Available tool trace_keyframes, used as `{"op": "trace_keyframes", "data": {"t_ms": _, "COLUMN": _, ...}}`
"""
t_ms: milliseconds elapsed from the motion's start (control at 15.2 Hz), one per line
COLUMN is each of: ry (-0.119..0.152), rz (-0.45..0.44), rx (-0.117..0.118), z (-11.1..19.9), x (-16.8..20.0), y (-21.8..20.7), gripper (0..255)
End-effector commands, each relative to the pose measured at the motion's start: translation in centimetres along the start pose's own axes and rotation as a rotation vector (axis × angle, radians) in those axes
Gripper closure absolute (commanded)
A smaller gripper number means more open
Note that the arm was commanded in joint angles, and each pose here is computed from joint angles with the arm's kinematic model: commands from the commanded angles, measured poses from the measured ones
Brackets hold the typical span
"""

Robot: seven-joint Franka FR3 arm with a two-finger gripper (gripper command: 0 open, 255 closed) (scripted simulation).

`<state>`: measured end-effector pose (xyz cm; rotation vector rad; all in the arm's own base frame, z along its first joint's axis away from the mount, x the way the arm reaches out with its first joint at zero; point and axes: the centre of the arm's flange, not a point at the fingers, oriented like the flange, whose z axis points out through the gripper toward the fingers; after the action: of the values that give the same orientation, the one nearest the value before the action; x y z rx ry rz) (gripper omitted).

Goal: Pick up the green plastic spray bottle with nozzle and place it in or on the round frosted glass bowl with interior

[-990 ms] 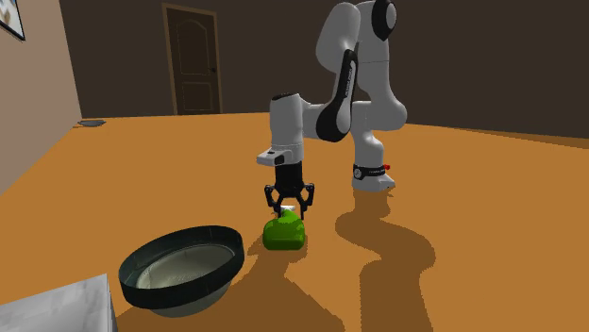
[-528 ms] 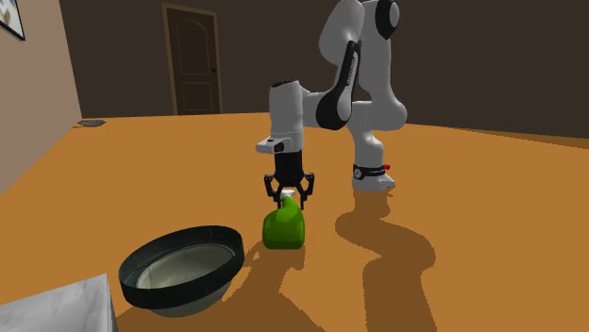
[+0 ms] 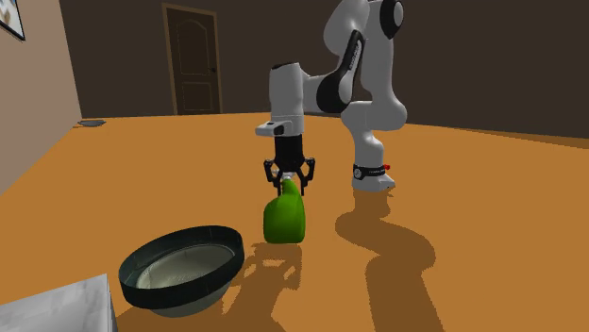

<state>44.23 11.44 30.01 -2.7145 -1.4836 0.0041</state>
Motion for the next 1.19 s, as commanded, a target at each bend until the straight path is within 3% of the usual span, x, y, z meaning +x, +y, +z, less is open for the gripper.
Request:
{"op": "trace_keyframes", "data": {"t_ms": 0, "ry": 0.000, "rz": 0.000, "rx": 0.000, "z": -1.0, "x": 0.0, "y": 0.0, "gripper": 255}}
{"op": "trace_keyframes", "data": {"t_ms": 1122, "ry": 0.000, "rz": 0.000, "rx": 0.000, "z": -9.6, "x": 0.2, "y": -0.4, "gripper": 255}}
